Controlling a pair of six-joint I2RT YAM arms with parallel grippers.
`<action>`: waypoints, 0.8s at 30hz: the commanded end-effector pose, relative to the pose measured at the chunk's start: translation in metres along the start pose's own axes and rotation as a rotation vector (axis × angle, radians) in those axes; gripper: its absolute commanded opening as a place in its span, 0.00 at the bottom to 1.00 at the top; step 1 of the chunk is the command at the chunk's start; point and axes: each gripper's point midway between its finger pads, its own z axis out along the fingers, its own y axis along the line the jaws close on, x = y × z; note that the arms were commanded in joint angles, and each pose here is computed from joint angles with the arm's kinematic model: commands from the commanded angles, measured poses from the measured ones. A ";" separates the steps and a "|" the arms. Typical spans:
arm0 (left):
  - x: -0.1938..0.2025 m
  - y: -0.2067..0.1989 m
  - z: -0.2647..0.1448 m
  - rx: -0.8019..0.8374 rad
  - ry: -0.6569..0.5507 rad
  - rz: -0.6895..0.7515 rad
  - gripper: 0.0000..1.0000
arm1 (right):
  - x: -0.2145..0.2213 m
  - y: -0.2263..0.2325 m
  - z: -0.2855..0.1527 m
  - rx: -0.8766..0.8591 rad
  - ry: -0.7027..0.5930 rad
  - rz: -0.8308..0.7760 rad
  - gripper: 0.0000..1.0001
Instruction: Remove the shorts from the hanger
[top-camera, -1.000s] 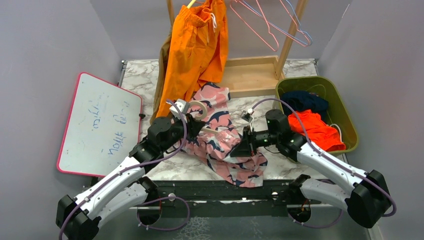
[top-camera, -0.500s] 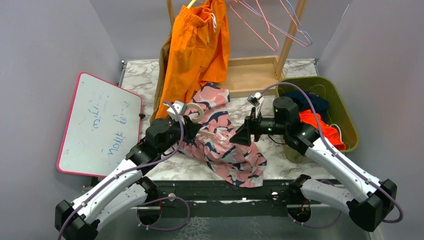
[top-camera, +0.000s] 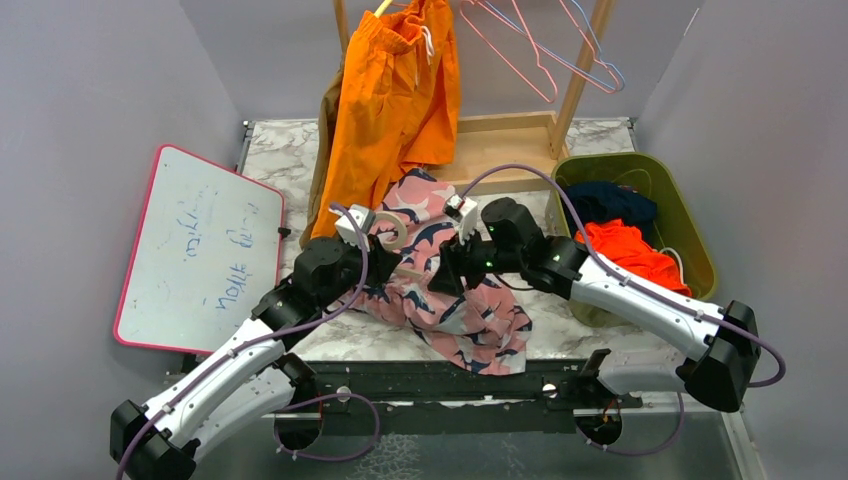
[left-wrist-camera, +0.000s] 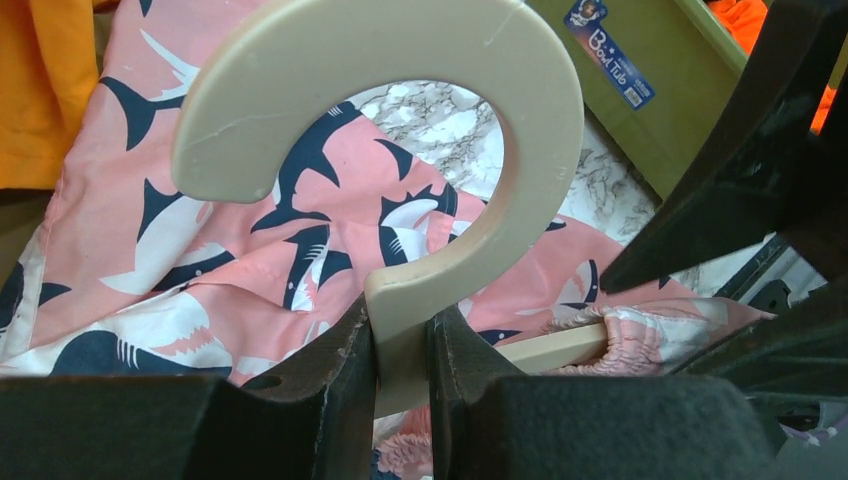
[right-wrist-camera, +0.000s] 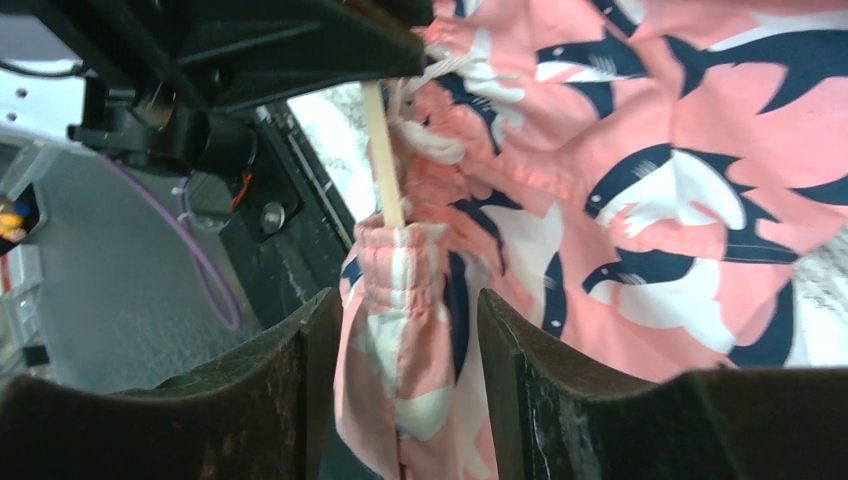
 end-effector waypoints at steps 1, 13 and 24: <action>-0.014 0.000 -0.007 -0.016 -0.033 -0.010 0.00 | -0.021 -0.011 -0.005 0.092 -0.062 -0.029 0.57; -0.014 0.004 -0.007 -0.048 -0.033 -0.025 0.00 | -0.009 -0.009 -0.002 0.060 -0.051 -0.010 0.10; -0.012 0.046 -0.024 -0.286 -0.069 -0.075 0.00 | 0.005 -0.064 -0.045 0.410 -0.142 0.067 0.01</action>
